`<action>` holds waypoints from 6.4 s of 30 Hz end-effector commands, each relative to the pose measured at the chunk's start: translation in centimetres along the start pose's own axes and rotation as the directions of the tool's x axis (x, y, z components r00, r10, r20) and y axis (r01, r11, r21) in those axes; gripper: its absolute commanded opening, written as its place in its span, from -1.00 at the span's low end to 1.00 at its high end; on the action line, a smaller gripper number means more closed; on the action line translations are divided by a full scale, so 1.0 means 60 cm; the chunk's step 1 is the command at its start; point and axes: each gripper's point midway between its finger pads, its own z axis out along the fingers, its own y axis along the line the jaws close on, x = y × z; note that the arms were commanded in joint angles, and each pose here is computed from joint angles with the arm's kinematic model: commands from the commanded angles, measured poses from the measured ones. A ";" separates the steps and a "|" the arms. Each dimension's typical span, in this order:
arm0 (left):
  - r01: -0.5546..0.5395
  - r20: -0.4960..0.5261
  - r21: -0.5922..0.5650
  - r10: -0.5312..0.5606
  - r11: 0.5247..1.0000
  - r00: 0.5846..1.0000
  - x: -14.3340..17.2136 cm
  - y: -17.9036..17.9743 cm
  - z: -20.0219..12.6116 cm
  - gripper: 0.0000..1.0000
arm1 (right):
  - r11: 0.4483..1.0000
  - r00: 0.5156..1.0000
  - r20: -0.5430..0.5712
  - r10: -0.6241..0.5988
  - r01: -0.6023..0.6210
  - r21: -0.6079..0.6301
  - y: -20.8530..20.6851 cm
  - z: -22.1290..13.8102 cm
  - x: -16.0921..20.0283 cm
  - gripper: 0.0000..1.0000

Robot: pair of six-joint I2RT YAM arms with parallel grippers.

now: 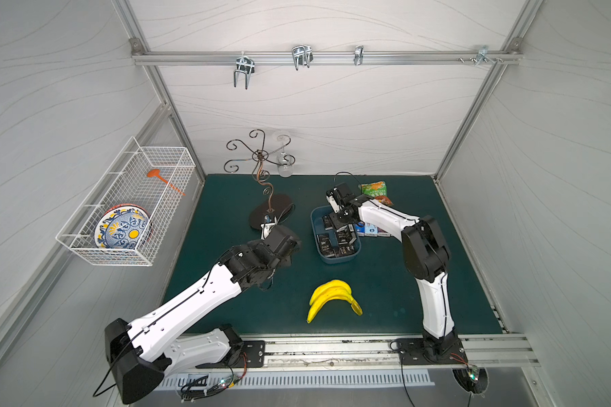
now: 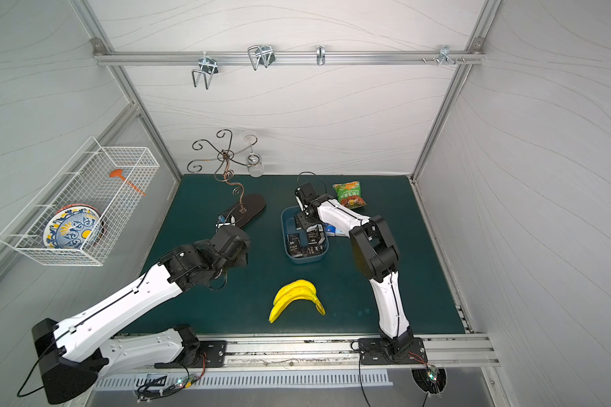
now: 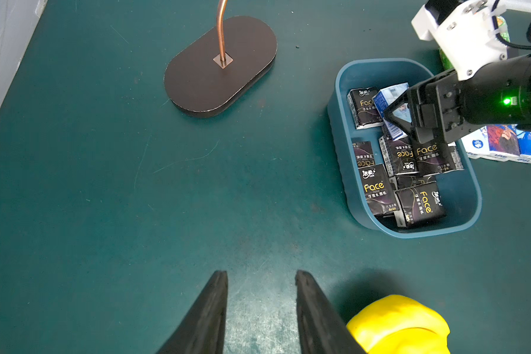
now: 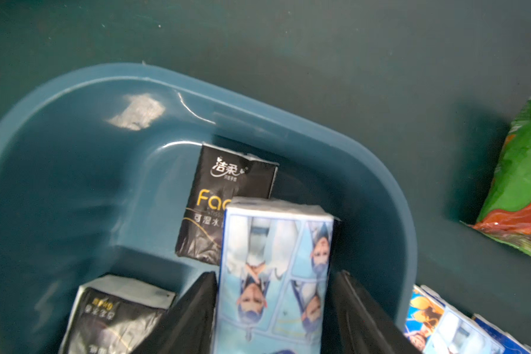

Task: Take the pocket tissues out of the storage box
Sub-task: Pick up the pocket tissues from the storage box, then place the pocket tissues at the center of the board, then move the pocket tissues to the center of the board, then pick up the pocket tissues from the storage box.

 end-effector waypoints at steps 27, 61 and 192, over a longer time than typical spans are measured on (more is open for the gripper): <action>0.016 0.032 0.005 -0.016 1.000 0.999 -0.008 0.001 -0.004 -0.18 | 0.991 0.999 0.010 0.049 -0.047 -0.124 0.024 -0.033 -0.015 -0.02; -0.008 0.039 0.035 0.007 0.999 0.999 -0.026 -0.017 -0.012 -0.17 | 0.709 0.723 0.000 0.691 -0.678 0.195 -0.418 -0.122 0.306 -0.02; 0.020 0.054 0.003 -0.020 1.000 0.998 -0.019 0.001 -0.009 -0.14 | 0.971 0.989 0.079 0.125 -0.106 -0.214 0.110 -0.185 0.066 0.10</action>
